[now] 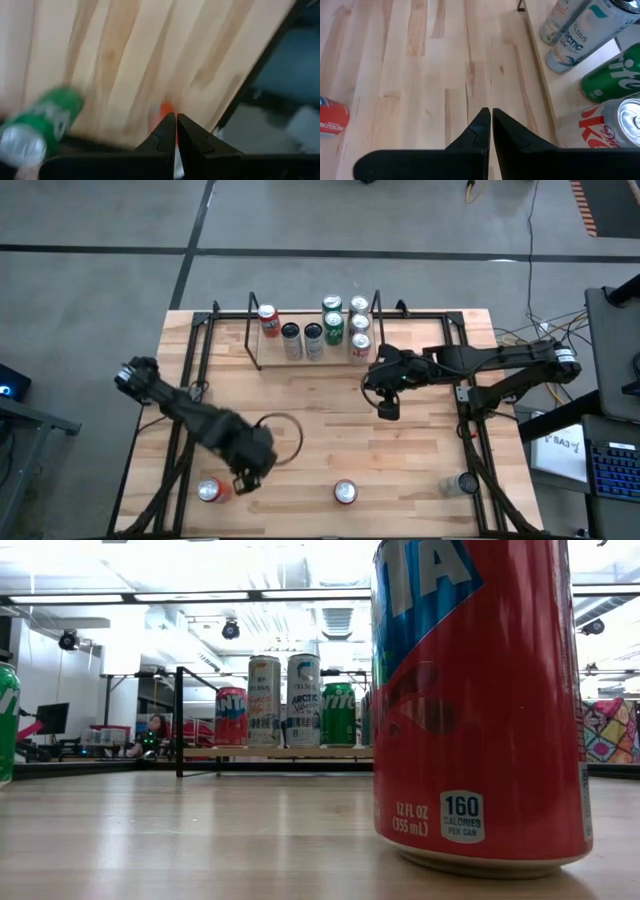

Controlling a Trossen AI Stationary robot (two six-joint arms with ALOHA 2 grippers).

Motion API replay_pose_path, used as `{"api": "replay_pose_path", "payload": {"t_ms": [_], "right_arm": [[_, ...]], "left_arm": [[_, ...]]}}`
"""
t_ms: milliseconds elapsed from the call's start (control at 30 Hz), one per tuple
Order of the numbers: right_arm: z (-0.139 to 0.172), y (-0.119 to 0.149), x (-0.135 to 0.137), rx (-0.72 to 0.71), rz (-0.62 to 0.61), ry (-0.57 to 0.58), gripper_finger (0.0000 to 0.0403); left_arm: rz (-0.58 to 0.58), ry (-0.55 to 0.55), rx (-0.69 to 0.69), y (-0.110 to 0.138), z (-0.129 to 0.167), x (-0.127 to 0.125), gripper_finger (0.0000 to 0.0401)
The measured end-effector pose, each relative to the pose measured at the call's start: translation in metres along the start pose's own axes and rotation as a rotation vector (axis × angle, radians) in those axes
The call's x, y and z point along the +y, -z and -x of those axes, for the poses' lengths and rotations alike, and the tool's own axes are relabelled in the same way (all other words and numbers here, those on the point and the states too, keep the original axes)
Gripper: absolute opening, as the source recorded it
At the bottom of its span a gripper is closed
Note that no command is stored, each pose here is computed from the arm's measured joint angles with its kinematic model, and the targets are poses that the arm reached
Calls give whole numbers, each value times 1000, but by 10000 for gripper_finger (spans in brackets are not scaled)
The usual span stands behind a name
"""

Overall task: Sort soda cans
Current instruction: Put the left red soda can on the shelf and align it with the other red soda can

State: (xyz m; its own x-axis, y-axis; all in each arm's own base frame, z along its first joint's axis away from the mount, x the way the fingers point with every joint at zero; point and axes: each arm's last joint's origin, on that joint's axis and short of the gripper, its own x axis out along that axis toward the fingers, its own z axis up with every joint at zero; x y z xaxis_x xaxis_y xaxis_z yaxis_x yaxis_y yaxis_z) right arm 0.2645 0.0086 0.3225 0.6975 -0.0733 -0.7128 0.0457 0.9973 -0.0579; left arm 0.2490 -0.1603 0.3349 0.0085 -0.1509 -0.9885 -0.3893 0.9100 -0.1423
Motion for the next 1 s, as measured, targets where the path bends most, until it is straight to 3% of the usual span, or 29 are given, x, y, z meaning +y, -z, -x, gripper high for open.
{"api": "replay_pose_path", "payload": {"t_ms": [100, 300, 400, 567, 767, 1000], "right_arm": [[-2, 1, 0, -2, 0, -1, 9], [-4, 0, 0, -24, -1, -1, 9], [-4, -2, 0, -45, -6, -4, 9], [-4, -4, 1, -70, -9, -10, 9], [-4, -5, 3, -83, -11, -17, 9], [-3, -6, 9, -91, 7, -33, 9]], "left_arm": [[-27, -46, 36, 21, -6, -14, 0], [-226, -119, -46, 77, -16, -35, 0], [-256, -135, -71, 97, -16, -37, 0], [-206, -132, -125, 111, -19, -41, 0], [-253, -147, -124, 120, -27, -46, 0], [-271, -208, -135, 130, -45, -34, 0]]}}
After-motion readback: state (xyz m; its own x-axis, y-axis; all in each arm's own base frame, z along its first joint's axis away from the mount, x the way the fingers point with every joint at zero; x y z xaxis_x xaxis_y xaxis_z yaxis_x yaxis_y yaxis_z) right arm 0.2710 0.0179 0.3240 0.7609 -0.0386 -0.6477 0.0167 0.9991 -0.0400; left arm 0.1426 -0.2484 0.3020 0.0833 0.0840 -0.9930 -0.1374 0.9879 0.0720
